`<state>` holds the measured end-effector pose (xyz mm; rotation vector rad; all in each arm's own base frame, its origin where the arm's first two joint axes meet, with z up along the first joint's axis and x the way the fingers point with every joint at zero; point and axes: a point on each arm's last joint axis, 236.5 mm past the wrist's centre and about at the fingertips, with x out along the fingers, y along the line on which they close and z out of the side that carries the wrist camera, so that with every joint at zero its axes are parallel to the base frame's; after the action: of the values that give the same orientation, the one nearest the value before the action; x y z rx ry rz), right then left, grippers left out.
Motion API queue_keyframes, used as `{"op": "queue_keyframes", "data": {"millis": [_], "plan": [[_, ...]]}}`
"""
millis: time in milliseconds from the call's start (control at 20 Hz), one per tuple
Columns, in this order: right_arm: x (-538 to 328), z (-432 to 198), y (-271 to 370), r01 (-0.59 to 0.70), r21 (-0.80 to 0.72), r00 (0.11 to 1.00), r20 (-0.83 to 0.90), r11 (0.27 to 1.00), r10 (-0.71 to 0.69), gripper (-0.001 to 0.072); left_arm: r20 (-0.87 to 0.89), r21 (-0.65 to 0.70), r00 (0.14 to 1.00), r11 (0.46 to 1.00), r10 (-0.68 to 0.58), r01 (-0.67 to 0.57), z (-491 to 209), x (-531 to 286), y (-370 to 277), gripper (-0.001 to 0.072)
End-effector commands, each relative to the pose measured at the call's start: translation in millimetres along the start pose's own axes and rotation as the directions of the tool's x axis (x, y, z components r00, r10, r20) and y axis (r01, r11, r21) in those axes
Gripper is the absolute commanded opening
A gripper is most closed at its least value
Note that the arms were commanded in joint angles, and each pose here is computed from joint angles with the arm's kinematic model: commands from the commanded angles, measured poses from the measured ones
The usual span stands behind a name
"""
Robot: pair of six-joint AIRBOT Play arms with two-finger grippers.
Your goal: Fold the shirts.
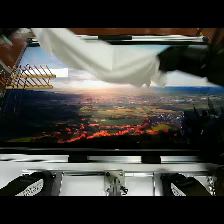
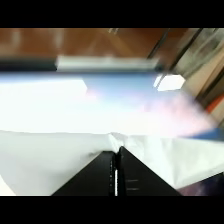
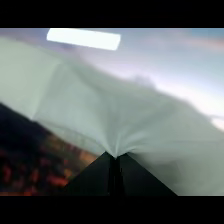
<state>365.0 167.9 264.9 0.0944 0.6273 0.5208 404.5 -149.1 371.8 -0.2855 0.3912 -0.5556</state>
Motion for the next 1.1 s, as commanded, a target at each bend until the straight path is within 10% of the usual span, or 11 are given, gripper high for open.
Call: {"op": "queue_keyframes", "data": {"millis": [0,350,450,500,650,1050], "plan": [[34,-149,40,-0.127,0.144,0.881,-0.439,0.981,0.178,0.0056,-0.363,0.023,0.895,0.963,0.259,-0.27,-108,5,86,0.0034],[111,-250,102,-0.15,0.198,0.829,-0.508,0.969,0.232,0.0083,-0.55,-0.036,0.76,0.899,0.347,-0.436,-197,18,158,0.0035],[121,-254,95,-0.129,0.197,0.83,-0.516,0.972,0.214,0.047,-0.564,-0.042,0.753,0.898,0.34,-0.437,-202,22,160,0.0036],[122,-249,82,-0.104,0.188,0.84,-0.51,0.977,0.188,0.0506,-0.567,-0.048,0.753,0.9,0.333,-0.434,-203,23,160,0.0052],[115,-210,25,-0.001,0.22,0.886,-0.453,0.975,0.103,0.0506,-0.568,-0.045,0.752,0.899,0.335,-0.435,-203,23,161,0.0686],[53,-190,-177,0.344,0.409,0.875,-0.466,0.845,-0.131,0.0508,-0.826,-0.099,0.538,0.896,0.169,-0.434,-286,-26,139,0.0675]]}}
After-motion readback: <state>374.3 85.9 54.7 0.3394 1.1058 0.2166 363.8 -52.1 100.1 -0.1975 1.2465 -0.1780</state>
